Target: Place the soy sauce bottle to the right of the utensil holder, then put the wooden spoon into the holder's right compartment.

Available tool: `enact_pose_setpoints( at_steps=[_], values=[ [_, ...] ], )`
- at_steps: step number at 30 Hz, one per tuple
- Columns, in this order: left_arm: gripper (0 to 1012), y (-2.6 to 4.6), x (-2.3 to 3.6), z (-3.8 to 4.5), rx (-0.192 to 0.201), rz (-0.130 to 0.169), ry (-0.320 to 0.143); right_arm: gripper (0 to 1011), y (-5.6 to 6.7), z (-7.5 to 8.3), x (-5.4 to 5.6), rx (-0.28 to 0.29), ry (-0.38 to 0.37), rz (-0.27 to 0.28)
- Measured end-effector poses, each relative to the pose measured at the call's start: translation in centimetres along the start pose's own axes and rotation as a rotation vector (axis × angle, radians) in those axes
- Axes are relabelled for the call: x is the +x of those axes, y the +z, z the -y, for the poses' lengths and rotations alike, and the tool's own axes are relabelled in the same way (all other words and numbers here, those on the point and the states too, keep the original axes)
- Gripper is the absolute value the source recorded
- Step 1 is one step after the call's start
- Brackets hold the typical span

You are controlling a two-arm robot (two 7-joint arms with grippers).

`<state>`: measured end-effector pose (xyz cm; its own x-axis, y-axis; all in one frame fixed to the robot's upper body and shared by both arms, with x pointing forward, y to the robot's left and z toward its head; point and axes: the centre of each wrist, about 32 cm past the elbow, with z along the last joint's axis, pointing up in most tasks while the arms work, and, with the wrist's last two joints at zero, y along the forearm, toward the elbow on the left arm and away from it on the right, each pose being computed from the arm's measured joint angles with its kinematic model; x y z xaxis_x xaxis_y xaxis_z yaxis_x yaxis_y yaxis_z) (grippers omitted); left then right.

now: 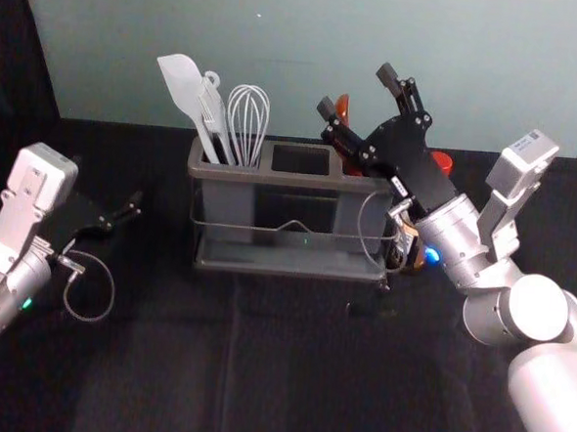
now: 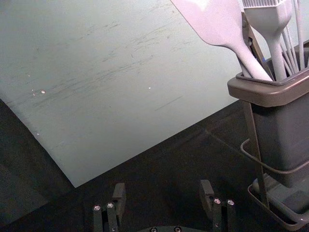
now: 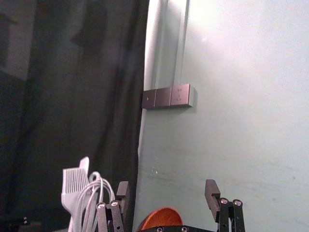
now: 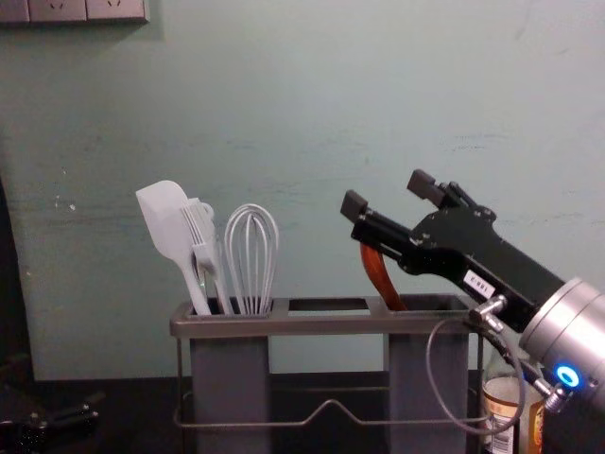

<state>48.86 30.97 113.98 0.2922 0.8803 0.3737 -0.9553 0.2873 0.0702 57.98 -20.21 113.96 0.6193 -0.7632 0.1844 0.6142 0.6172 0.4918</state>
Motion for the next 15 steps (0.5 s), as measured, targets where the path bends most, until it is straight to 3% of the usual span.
enact_pose_setpoints(
  at_steps=[6, 14, 15],
  values=[
    [1005, 0.00, 0.00, 0.00, 0.000, 0.000, 0.000, 1003, 1.5, 0.2, 0.3, 0.018, 0.003, 0.018],
    [1005, 0.00, 0.00, 0.00, 0.000, 0.000, 0.000, 1002, 5.2, 1.8, 1.4, 0.062, -0.074, 0.081],
    [1005, 0.00, 0.00, 0.00, 0.000, 0.000, 0.000, 1003, 5.2, 1.8, 1.4, 0.062, -0.074, 0.081]
  ],
)
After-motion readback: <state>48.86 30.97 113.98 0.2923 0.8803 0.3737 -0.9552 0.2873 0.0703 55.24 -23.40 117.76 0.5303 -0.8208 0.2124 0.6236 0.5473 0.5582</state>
